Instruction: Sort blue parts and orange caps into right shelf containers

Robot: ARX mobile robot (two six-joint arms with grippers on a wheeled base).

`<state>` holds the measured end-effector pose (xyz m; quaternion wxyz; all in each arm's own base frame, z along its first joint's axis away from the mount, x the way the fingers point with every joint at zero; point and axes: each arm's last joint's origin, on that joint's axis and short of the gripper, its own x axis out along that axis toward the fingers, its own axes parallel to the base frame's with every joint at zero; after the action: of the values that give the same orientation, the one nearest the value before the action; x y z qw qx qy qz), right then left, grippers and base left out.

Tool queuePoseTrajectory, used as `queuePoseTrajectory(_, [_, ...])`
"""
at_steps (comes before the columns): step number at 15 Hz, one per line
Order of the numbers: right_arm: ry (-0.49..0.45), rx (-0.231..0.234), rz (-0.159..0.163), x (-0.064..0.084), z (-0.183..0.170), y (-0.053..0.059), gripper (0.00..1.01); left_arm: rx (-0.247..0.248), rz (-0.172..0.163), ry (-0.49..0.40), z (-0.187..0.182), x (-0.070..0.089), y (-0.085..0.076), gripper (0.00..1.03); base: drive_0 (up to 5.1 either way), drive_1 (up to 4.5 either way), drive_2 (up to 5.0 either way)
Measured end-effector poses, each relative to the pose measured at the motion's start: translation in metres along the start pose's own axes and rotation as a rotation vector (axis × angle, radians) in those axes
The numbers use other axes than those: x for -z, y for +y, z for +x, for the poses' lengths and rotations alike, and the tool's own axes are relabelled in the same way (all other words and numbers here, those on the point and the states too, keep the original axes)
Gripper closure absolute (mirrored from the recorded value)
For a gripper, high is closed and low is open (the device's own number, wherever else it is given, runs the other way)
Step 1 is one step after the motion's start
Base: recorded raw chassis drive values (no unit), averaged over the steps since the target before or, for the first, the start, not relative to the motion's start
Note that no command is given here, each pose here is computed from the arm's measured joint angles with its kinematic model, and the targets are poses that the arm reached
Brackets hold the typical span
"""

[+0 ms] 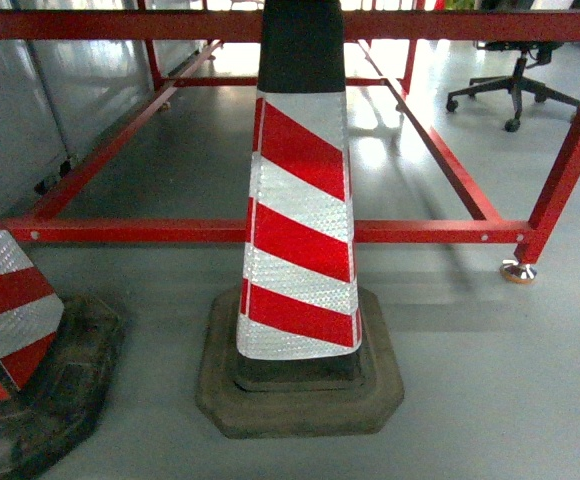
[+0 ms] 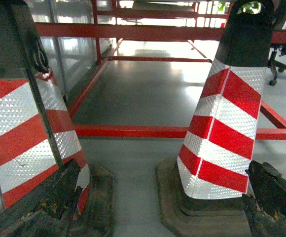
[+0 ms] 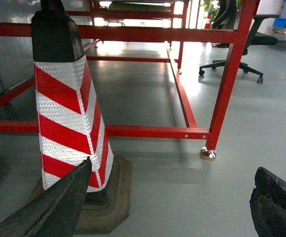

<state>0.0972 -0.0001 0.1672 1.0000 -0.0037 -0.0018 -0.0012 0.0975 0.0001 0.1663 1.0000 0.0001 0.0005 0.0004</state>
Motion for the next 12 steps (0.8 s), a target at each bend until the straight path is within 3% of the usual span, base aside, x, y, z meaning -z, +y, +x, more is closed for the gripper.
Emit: queuePoseTrajectory(12, [0.001,-0.003,0.003,0.0001,0.0000,0.0001,0.03,0.000,0.000,0.002,0.0000,0.0002,0.0000,0.05,0.0,0.03,0.0])
